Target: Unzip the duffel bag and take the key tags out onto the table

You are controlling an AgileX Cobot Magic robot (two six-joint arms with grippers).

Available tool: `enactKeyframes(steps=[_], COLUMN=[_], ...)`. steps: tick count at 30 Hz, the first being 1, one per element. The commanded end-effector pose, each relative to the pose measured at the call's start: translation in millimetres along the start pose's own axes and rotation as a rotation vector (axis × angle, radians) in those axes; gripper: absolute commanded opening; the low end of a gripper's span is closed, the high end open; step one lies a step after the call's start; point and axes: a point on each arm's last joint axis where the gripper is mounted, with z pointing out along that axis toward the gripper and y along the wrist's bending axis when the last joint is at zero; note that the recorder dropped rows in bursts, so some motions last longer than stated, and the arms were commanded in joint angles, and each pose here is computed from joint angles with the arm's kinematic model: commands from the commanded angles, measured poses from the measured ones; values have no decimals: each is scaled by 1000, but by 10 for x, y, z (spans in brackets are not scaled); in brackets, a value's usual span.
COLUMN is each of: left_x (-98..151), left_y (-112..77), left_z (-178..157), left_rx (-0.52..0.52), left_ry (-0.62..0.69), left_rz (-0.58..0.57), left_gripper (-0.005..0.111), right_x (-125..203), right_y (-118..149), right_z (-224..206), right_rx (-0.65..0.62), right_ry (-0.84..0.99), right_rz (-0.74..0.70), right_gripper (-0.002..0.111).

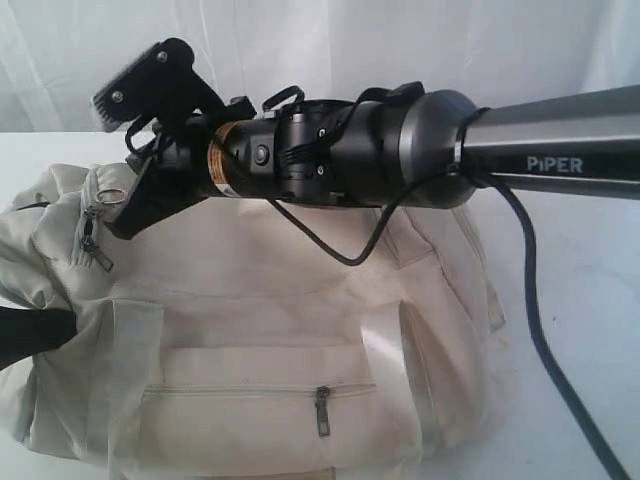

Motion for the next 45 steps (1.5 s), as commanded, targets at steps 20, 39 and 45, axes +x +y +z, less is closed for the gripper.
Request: enactKeyframes(steps=[20, 39, 45], left_x=[-41, -41, -41], left_y=[-95, -95, -95], left_z=[-18, -18, -18], left_rx=[73, 73, 73], left_ry=[-28, -28, -28], left_rz=[26, 33, 33], left_gripper=[0, 0, 0], right_x=[61, 249, 241], right_y=[-162, -103, -122], right_z=[4, 123, 139], right_rx=[-251, -282, -278], right_ry=[2, 69, 43], right_rz=[1091, 1101, 1173], right_gripper=[60, 50, 48])
